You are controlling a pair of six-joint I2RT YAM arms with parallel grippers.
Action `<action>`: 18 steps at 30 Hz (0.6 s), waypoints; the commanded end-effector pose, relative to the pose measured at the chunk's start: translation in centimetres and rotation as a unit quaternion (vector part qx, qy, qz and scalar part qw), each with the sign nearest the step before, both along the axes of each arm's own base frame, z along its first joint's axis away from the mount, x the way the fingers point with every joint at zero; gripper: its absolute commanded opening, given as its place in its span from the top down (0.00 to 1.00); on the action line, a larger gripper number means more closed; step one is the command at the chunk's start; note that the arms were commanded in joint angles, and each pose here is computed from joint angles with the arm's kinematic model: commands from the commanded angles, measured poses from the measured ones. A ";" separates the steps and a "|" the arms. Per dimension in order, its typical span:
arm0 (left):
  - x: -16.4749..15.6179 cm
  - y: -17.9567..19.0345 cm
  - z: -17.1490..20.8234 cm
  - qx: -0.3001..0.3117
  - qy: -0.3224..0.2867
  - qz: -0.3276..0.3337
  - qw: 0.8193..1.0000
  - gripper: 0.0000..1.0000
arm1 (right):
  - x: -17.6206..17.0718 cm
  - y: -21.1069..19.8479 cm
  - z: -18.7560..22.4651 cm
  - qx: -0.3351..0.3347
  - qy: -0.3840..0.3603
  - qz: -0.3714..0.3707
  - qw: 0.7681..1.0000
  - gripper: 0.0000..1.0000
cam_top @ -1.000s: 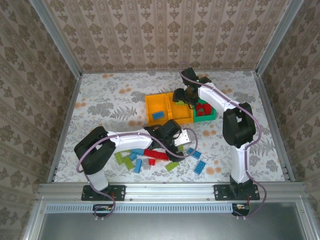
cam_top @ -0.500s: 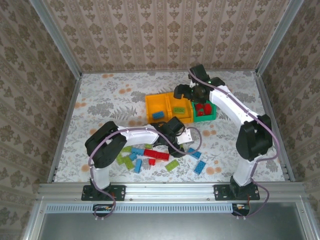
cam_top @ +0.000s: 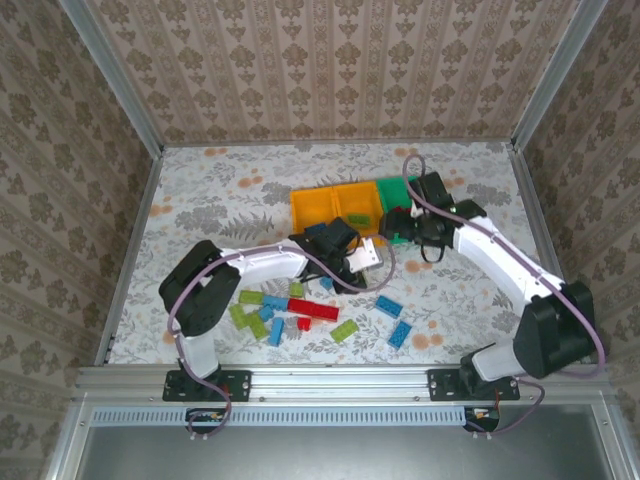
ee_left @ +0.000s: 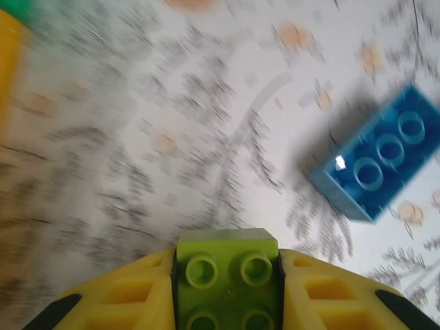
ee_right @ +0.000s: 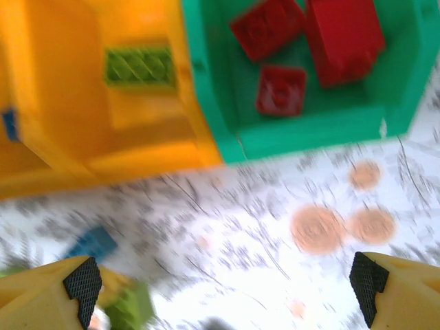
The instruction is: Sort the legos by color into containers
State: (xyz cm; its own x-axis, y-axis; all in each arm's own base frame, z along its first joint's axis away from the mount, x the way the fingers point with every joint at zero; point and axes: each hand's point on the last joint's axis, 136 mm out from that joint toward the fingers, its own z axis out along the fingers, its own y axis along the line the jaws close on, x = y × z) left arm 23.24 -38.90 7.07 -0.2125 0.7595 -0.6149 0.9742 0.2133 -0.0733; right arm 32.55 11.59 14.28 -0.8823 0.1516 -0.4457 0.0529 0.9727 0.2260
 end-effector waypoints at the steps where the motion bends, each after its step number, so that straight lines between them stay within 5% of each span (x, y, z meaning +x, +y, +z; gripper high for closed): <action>1: 3.9 -1.4 6.3 -0.076 -0.037 0.045 0.995 0.73 | -2.2 -1.7 -0.5 -0.034 -0.037 0.023 0.999 0.04; 8: 11.1 -1.9 10.5 -0.132 -0.027 0.140 0.981 0.72 | -5.6 -0.9 -1.5 -0.031 -0.070 0.121 0.990 0.06; 18: 18.2 -2.4 7.1 -0.088 0.033 0.239 0.966 0.72 | -8.2 3.0 -4.3 -0.097 -0.028 0.284 0.953 0.08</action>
State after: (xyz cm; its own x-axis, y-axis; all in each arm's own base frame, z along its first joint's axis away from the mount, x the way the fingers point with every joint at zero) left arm 41.25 -42.24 16.11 -0.4470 0.4478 -0.7744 0.8177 0.5555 -0.1507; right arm 25.02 13.78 10.99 -0.8025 -0.3063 -0.5121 -0.4025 0.9114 0.0857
